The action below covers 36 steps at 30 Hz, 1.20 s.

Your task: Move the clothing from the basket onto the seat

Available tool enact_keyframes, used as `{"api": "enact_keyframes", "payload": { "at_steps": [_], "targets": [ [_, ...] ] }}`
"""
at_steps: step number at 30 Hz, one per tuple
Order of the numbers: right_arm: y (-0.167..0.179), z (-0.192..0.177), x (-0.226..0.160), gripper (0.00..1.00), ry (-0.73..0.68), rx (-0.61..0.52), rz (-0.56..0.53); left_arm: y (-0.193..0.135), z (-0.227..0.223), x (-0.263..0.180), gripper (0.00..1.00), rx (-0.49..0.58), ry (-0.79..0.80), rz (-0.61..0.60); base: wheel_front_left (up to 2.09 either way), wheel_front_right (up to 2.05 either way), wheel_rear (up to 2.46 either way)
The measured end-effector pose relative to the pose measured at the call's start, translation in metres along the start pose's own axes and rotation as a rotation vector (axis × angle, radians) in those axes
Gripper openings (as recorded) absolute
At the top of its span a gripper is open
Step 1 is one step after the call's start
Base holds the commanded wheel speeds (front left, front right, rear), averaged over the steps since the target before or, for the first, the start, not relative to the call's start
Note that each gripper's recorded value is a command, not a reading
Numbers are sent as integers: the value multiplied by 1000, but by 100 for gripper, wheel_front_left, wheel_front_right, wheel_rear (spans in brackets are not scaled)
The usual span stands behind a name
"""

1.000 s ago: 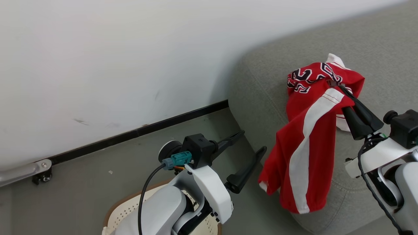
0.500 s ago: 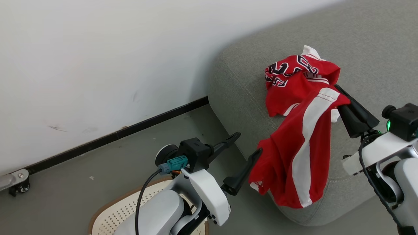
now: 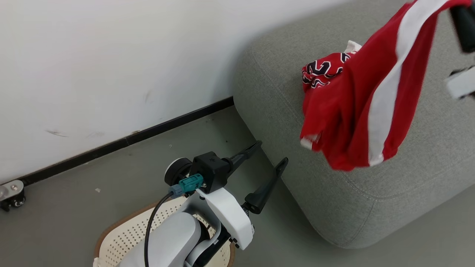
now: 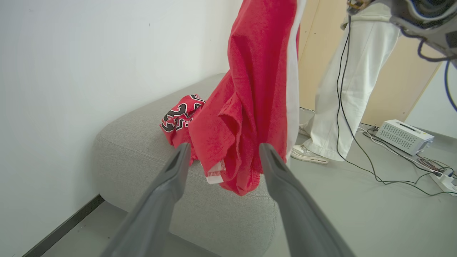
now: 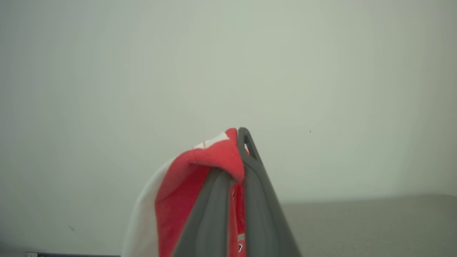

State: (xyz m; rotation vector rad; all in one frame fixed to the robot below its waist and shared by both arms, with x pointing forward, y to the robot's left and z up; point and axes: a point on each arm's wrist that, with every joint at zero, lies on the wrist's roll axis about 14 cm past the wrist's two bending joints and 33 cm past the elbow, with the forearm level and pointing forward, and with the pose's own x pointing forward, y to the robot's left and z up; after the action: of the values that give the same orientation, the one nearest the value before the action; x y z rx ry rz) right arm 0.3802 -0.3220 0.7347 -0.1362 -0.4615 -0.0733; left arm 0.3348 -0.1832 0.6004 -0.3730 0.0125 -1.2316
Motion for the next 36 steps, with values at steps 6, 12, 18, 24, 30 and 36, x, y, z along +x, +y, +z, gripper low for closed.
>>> {"api": "enact_keyframes", "payload": {
  "at_steps": [6, 12, 18, 24, 30, 36],
  "targets": [
    [-57, 68, 38, 0, -123, -39, -117, 12, -2, -3, 100, -5, 2, 23, 0, 0, 0],
    [-115, 104, 51, 0, -138, -103, -257, 24, -3, -6, 100, -8, 5, 43, 0, 0, 0],
    [-147, 77, 57, 0, -14, -173, -337, 34, 4, -7, 100, -6, -17, 57, 0, 0, 0],
    [-153, 25, 64, 0, 110, -162, -361, 47, 6, -8, 100, 1, -22, 72, 0, 0, 0],
    [-141, -25, 74, 0, 209, -171, -331, 60, 3, -10, 100, 4, -15, 90, 0, 0, 0],
    [-102, -89, 82, 0, 313, -161, -239, 71, 1, -10, 100, -4, -17, 97, 0, 0, 0]
  ]
}}
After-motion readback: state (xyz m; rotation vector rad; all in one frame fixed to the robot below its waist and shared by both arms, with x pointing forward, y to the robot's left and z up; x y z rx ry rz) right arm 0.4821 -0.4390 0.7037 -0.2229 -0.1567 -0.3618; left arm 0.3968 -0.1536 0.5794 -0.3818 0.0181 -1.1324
